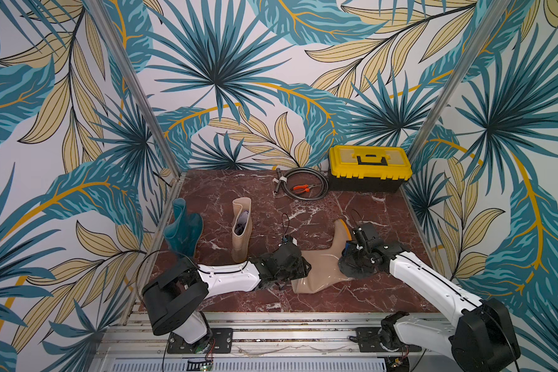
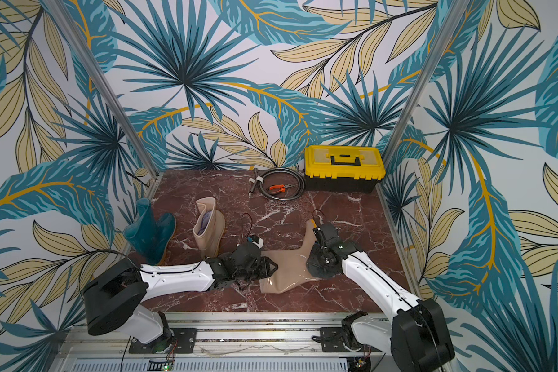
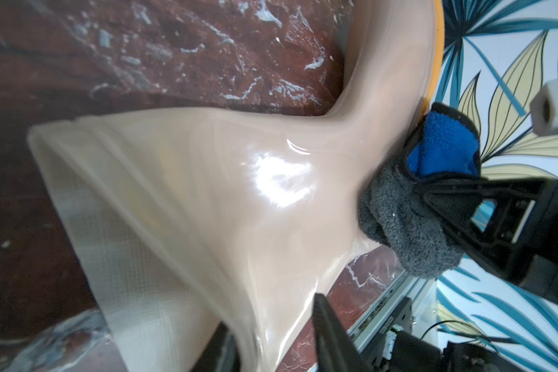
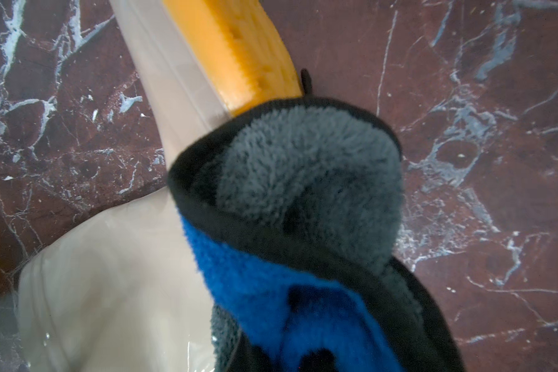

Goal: Wipe the rubber boots with a cloth
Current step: Pick up the rubber boot from the center of the board.

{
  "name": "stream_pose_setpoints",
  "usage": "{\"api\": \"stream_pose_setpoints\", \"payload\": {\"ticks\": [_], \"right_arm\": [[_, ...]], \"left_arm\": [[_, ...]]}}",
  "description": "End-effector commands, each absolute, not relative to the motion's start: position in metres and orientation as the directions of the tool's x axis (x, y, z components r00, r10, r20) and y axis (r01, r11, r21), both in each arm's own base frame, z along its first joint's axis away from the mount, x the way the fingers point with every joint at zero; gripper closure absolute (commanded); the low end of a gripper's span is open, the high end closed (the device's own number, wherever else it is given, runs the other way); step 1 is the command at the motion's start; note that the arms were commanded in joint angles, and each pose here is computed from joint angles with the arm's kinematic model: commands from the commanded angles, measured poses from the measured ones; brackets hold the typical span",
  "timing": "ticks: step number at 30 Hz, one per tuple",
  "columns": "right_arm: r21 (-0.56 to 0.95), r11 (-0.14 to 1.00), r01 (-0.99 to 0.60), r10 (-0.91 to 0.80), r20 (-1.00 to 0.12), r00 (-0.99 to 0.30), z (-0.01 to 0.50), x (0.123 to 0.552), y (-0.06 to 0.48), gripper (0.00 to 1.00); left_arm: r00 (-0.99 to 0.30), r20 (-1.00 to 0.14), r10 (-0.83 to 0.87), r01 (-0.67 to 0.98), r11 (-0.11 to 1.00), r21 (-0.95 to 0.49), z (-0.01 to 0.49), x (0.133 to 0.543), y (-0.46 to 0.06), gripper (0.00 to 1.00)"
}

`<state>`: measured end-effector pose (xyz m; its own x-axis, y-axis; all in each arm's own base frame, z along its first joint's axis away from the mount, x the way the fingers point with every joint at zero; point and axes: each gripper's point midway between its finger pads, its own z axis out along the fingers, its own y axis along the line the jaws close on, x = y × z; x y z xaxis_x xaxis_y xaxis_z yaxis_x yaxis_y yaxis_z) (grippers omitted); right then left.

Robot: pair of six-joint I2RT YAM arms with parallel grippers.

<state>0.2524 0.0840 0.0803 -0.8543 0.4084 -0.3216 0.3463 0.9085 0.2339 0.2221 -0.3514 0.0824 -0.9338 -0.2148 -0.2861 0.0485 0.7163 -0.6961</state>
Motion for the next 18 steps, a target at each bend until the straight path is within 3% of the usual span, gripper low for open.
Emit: {"api": "stream_pose_setpoints", "payload": {"ticks": [1, 6, 9, 13, 18], "right_arm": [[0.129, 0.905, 0.406, 0.426, -0.264, -0.866, 0.061, 0.235, 0.068, 1.00], [0.139, 0.905, 0.401, 0.425, -0.267, -0.865, 0.066, 0.242, 0.071, 1.00], [0.156, 0.903, 0.400, 0.428, -0.251, -0.868, 0.064, 0.240, 0.074, 1.00], [0.187, 0.897, 0.400, 0.438, -0.261, -0.860, 0.070, 0.236, 0.075, 1.00], [0.202, 0.933, 0.299, 0.356, -0.368, -0.859, 0.122, 0.242, 0.094, 1.00]], "left_arm": [[-0.929, -0.287, -0.233, 0.059, 0.674, -0.737, 0.096, 0.221, -0.355, 0.39], [-0.932, -0.240, -0.270, -0.030, 0.720, -0.693, 0.062, 0.215, -0.334, 0.44], [-0.923, -0.266, -0.280, -0.024, 0.728, -0.685, 0.062, 0.218, -0.329, 0.63], [-0.903, -0.307, -0.299, -0.010, 0.732, -0.681, 0.070, 0.224, -0.322, 1.00], [-0.906, -0.332, -0.265, 0.039, 0.727, -0.686, 0.079, 0.240, -0.331, 1.00]]}}
